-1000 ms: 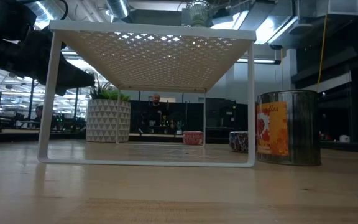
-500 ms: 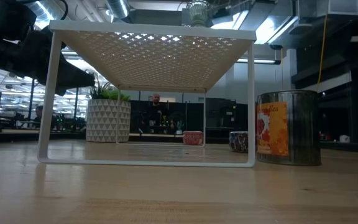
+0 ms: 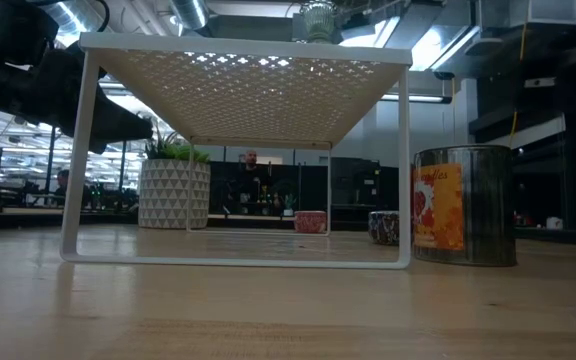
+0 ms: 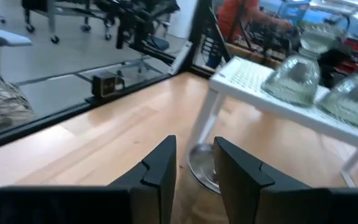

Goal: Pick & Place candle stick holders
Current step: Put the top orange scented candle on the shelf

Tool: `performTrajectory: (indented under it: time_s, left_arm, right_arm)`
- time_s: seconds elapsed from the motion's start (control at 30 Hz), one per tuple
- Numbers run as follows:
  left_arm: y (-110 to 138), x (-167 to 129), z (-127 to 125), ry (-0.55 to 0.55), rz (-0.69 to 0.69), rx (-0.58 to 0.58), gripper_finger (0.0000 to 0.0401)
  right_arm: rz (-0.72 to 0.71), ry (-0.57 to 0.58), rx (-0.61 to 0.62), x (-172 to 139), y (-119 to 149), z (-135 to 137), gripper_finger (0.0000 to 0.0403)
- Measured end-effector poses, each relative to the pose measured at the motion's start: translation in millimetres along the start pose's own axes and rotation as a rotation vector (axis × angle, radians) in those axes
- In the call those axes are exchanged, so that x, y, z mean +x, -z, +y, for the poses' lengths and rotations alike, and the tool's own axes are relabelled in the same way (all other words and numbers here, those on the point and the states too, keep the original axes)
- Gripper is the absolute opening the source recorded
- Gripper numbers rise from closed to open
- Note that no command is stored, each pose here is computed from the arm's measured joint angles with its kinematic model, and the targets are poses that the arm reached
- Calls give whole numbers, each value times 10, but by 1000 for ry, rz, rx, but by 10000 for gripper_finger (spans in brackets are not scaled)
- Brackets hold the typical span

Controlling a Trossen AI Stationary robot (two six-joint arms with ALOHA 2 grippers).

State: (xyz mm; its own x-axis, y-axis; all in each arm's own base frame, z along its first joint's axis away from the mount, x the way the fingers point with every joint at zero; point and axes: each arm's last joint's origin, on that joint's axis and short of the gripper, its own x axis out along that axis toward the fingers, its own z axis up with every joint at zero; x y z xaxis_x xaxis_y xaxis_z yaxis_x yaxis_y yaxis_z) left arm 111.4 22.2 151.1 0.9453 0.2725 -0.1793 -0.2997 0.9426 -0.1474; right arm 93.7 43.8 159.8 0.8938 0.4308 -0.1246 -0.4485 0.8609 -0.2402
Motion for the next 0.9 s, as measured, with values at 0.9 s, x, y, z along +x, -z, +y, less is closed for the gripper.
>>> performTrajectory:
  time_s: [0.9]
  left_arm:
    - [0, 0, 0, 0, 0, 0, 107]
  right_arm:
    - [134, 153, -40, 57, 100, -128, 110]
